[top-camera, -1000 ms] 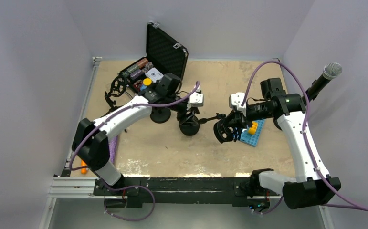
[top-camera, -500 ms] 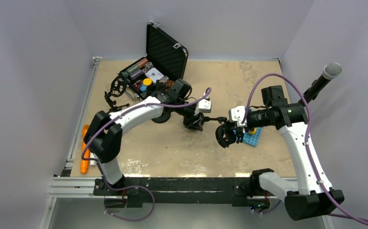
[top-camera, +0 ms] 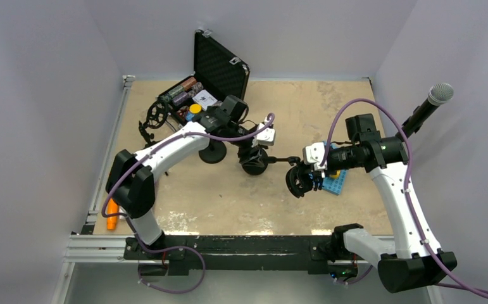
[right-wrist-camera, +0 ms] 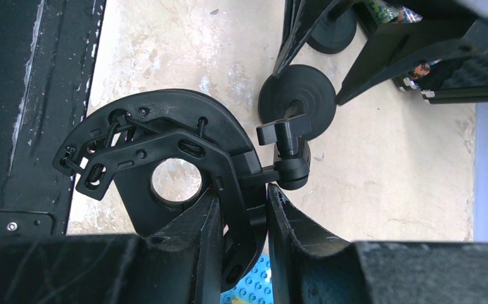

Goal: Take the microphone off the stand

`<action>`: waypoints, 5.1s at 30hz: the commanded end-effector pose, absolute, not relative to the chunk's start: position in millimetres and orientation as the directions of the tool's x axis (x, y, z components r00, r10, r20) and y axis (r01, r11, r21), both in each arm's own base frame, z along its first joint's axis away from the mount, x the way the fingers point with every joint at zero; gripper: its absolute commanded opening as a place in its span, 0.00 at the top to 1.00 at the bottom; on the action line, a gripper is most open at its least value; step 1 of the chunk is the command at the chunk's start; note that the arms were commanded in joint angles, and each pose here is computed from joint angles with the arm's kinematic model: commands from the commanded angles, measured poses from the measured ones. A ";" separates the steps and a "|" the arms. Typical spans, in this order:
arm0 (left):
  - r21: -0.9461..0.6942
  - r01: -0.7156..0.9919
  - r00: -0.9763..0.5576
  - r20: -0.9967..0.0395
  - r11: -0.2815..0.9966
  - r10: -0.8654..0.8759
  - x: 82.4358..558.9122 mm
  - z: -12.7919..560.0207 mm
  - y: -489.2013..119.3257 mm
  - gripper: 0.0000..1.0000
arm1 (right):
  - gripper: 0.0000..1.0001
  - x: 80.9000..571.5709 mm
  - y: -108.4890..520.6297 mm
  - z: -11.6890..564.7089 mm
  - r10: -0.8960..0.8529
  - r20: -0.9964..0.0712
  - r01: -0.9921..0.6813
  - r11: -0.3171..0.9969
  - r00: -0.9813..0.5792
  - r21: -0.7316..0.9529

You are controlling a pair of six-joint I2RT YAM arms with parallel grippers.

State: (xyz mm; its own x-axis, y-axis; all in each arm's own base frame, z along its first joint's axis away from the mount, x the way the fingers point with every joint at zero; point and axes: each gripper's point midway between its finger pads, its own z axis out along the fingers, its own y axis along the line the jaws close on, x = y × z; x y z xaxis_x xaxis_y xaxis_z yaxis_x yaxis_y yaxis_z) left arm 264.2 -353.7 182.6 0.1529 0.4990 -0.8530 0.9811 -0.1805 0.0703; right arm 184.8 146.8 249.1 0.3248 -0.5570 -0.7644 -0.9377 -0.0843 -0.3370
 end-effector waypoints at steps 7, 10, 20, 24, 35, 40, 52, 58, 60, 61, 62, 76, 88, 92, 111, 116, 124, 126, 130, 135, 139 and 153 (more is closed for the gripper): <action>0.152 0.940 0.278 -0.860 -0.306 0.427 252.9 174.3 -393.5 0.64 | 0.94 189.2 163.0 275.3 -0.476 -0.772 -0.898 -0.101 0.422 -0.429; 0.184 0.949 0.283 -0.856 -0.256 0.433 258.8 172.4 -392.1 0.87 | 0.94 190.6 165.5 279.4 -0.465 -0.803 -0.918 -0.059 0.374 -0.393; 0.263 0.860 0.081 -0.917 0.437 0.391 308.9 188.6 -367.7 1.00 | 1.00 245.9 171.5 307.6 -0.047 -0.745 -0.640 0.551 -0.665 0.536; 0.127 0.859 -0.098 -0.910 0.496 0.402 301.7 174.6 -359.8 0.98 | 1.00 247.4 167.3 293.7 0.073 -0.607 -0.465 0.573 -0.791 0.675; 0.006 0.995 -0.038 -0.909 0.104 0.415 252.6 185.6 -340.8 0.37 | 1.00 207.9 158.1 298.8 -0.374 -0.927 -0.965 0.240 0.007 -0.104; 0.028 0.997 0.057 -0.909 -0.075 0.413 238.1 186.8 -350.0 0.38 | 1.00 179.6 162.6 295.2 -0.402 -0.892 -0.967 0.059 0.206 -0.249; 0.049 0.953 0.173 -0.899 -0.300 0.403 226.6 184.2 -385.1 0.40 | 0.99 161.3 164.0 281.2 -0.465 -0.761 -0.887 -0.148 0.452 -0.437; 0.015 0.937 0.178 -0.880 -0.349 0.440 211.9 165.8 -373.4 0.52 | 1.00 167.5 166.9 282.5 -0.460 -0.780 -0.898 -0.106 0.426 -0.428; 0.018 0.944 0.176 -0.874 -0.331 0.454 215.1 160.6 -375.8 0.73 | 1.00 171.5 169.5 285.0 -0.451 -0.807 -0.915 -0.064 0.382 -0.398; 0.022 0.950 0.170 -0.872 -0.311 0.458 218.4 158.5 -377.8 0.81 | 1.00 172.7 170.6 286.0 -0.447 -0.820 -0.925 -0.046 0.356 -0.377; 0.038 0.957 0.170 -0.876 -0.286 0.452 223.4 159.4 -381.1 0.89 | 1.00 173.6 171.6 287.0 -0.444 -0.834 -0.936 -0.030 0.327 -0.351; -0.077 0.836 -0.243 -0.940 0.543 0.240 318.6 210.4 -380.4 0.74 | 1.00 231.4 180.0 348.9 -0.065 -0.794 -0.635 0.642 -0.604 0.430; -0.022 0.945 -0.165 -0.895 0.327 0.415 232.9 230.3 -308.7 0.38 | 1.00 219.3 163.3 344.8 -0.489 -0.839 -0.912 0.409 -0.237 0.019; 0.028 0.943 -0.108 -0.916 0.331 0.386 223.8 260.6 -295.3 0.38 | 1.00 220.8 161.5 337.9 -0.533 -0.808 -0.917 0.398 -0.251 0.022; 0.287 0.883 0.194 -0.944 0.372 0.266 202.8 396.0 -241.1 0.40 | 1.00 253.5 174.6 241.3 -0.758 -0.509 -0.902 0.423 -0.407 0.092; 0.380 0.854 0.311 -0.921 0.355 0.236 176.1 419.1 -221.2 0.40 | 1.00 254.3 174.4 208.7 -0.794 -0.393 -0.885 0.428 -0.465 0.183; 0.277 0.870 0.240 -0.960 0.407 0.143 153.8 425.8 -196.8 0.41 | 1.00 239.4 164.3 186.7 -0.862 -0.190 -0.875 0.427 -0.470 0.227; 0.292 0.864 0.246 -0.955 0.409 0.163 154.2 419.6 -193.0 0.41 | 1.00 246.7 163.8 182.4 -0.863 -0.177 -0.875 0.437 -0.473 0.208; 0.288 0.845 0.229 -0.956 0.451 0.182 166.1 420.0 -185.0 0.41 | 1.00 256.4 174.8 182.0 -0.847 -0.219 -0.872 0.447 -0.485 0.202; 0.342 0.766 0.261 -0.939 0.545 0.223 192.9 441.6 -165.3 0.41 | 1.00 270.0 191.0 179.5 -0.832 -0.268 -0.872 0.442 -0.486 0.209; 0.361 0.688 0.276 -0.932 0.630 0.234 216.1 455.9 -146.4 0.41 | 1.00 302.9 220.8 189.4 -0.800 -0.427 -0.906 0.392 -0.422 0.160; 0.351 0.635 0.216 -0.936 0.688 0.278 233.0 453.9 -126.0 0.41 | 1.00 382.9 298.3 220.7 -0.625 -0.769 -0.963 0.263 -0.132 -0.049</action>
State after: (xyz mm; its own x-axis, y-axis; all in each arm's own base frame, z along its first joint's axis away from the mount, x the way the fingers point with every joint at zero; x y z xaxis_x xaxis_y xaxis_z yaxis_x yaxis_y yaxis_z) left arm 237.7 -130.8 438.7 0.1767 0.2687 -0.9469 0.6607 0.6807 0.3164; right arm 333.7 271.9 197.0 -0.2771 -0.6984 -0.6599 -0.9565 0.2656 0.1206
